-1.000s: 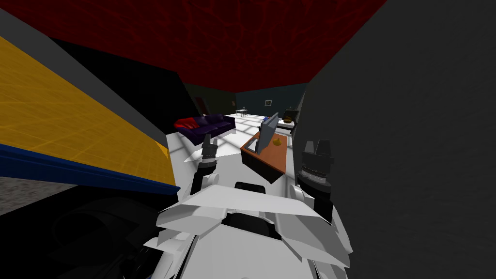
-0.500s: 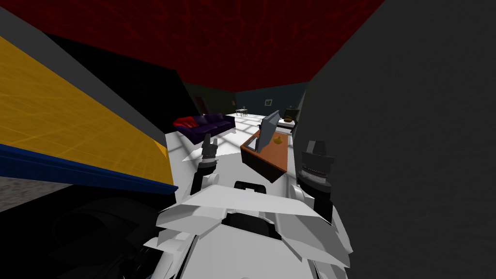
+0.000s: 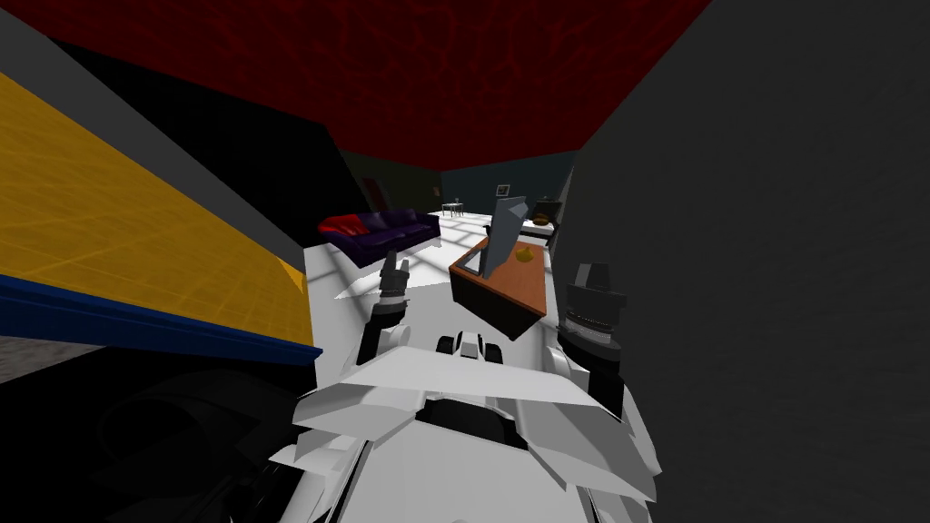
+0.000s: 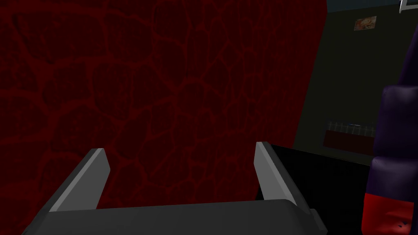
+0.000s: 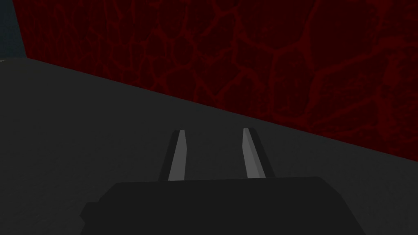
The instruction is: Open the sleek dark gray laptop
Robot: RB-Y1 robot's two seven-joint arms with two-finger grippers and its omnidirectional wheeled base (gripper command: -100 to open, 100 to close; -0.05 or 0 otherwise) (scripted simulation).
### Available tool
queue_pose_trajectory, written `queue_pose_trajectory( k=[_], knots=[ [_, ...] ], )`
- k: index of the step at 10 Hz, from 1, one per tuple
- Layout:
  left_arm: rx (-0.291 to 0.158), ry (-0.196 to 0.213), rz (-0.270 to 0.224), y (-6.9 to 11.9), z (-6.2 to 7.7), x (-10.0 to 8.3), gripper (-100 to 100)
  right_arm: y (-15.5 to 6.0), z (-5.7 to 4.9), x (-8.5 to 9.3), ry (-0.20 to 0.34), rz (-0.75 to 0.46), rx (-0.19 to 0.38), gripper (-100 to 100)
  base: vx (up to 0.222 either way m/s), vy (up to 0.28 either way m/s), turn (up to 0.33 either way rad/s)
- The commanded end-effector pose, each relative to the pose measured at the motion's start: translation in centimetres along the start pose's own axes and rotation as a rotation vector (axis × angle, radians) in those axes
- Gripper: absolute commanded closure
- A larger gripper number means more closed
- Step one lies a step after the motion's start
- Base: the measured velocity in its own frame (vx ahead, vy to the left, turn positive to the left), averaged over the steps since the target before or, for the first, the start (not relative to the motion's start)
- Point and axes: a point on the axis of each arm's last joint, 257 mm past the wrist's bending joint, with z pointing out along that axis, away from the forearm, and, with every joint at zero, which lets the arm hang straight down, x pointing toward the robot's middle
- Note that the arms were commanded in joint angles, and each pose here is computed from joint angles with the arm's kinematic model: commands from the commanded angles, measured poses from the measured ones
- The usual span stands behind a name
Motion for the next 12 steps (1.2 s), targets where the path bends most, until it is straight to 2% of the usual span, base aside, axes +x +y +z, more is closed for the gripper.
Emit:
queue_pose_trajectory(
  k=[1, 12],
  knots=[
    [-0.021, 0.056, 0.008, 0.7, 0.2, 1.1, -100, 0.0, 0.0, 0.0, 0.0, 0.0, 0.0, 0, 0.043, -0.022, -0.068],
    [-0.172, 0.213, 0.007, 5.2, 0.9, 5.6, -100, 0.0, 0.0, 0.0, 0.0, 0.0, 0.0, 0, 0.057, -0.025, -0.086]
  ],
)
